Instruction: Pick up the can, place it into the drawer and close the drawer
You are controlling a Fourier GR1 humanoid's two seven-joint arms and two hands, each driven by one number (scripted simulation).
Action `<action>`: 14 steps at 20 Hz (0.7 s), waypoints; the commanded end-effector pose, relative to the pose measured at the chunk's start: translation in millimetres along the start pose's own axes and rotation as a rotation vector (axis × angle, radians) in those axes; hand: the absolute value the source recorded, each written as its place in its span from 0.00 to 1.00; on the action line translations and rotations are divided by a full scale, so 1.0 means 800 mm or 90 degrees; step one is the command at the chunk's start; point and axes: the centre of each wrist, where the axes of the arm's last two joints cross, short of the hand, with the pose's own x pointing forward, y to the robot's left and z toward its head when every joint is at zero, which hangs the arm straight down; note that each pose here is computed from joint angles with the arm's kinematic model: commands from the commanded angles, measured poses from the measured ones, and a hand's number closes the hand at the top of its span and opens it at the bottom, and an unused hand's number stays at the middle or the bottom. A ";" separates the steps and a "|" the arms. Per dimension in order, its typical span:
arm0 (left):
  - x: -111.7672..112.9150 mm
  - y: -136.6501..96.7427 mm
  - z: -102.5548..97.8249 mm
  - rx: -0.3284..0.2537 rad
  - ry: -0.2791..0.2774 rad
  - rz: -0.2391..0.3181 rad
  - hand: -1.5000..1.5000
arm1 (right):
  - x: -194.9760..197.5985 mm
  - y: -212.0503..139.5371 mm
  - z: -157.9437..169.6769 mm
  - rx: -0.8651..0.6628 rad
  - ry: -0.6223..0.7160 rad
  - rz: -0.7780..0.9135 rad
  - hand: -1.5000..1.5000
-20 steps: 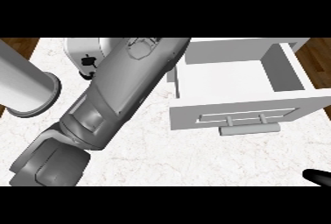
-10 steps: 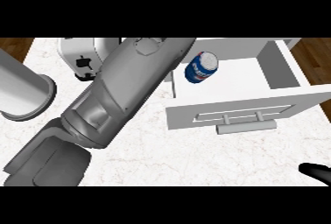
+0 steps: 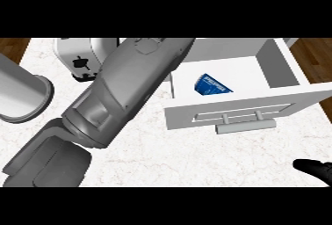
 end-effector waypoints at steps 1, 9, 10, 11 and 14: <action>-0.010 0.003 -0.001 0.010 0.006 0.017 0.00 | 0.010 0.003 -0.014 0.036 -0.042 0.076 0.00; 0.010 0.000 -0.002 0.008 0.005 0.070 0.00 | 0.004 0.032 -0.043 0.083 -0.074 0.252 0.00; 0.017 -0.002 -0.002 0.006 0.008 0.066 0.00 | -0.019 0.035 -0.045 0.077 -0.064 0.274 0.00; 0.013 -0.001 -0.001 -0.005 -0.003 0.067 0.00 | -0.006 0.043 -0.062 0.080 -0.081 0.294 0.00; 0.003 0.002 -0.004 0.007 -0.011 0.064 0.00 | -0.024 0.068 -0.066 0.114 -0.095 0.345 0.00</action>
